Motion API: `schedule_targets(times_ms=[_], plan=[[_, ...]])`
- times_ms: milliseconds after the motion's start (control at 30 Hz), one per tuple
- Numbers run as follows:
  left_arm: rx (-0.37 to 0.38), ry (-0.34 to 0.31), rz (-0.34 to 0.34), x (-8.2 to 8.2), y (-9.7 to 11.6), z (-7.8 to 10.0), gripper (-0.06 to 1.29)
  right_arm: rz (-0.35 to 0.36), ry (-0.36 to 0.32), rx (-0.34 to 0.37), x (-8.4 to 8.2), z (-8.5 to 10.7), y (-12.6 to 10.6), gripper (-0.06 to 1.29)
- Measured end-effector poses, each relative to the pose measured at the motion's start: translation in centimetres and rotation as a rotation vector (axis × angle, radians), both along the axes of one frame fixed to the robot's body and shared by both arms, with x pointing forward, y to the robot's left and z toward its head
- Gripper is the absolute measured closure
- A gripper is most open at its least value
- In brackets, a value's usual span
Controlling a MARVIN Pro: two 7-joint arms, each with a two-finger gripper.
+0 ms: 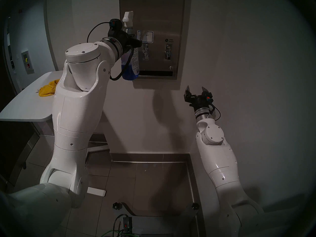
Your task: Pick up the cleaner bottle and spray the cleaner onto the surface
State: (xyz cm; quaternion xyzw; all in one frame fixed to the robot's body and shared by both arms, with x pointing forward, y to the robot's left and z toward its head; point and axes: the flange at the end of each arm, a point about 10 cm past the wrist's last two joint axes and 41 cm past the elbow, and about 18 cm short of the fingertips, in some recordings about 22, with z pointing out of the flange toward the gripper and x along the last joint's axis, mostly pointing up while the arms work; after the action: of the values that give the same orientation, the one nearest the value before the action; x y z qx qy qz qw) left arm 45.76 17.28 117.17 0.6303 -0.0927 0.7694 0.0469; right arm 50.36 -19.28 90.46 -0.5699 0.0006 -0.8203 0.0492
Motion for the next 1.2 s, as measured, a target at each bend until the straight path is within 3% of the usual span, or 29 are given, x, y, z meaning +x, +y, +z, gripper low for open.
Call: schedule_targets(times_ms=[700, 1200], plan=[[0.000, 0.003, 0.003, 0.0, 0.0, 0.0, 0.84, 0.019, -0.154, -0.058, 1.9, 9.8, -1.4, -0.01], [-0.001, 0.001, 0.003, 0.0, 0.0, 0.0, 0.84, 0.036, -0.194, -0.046, 3.1, 14.2, -0.8, -0.01]])
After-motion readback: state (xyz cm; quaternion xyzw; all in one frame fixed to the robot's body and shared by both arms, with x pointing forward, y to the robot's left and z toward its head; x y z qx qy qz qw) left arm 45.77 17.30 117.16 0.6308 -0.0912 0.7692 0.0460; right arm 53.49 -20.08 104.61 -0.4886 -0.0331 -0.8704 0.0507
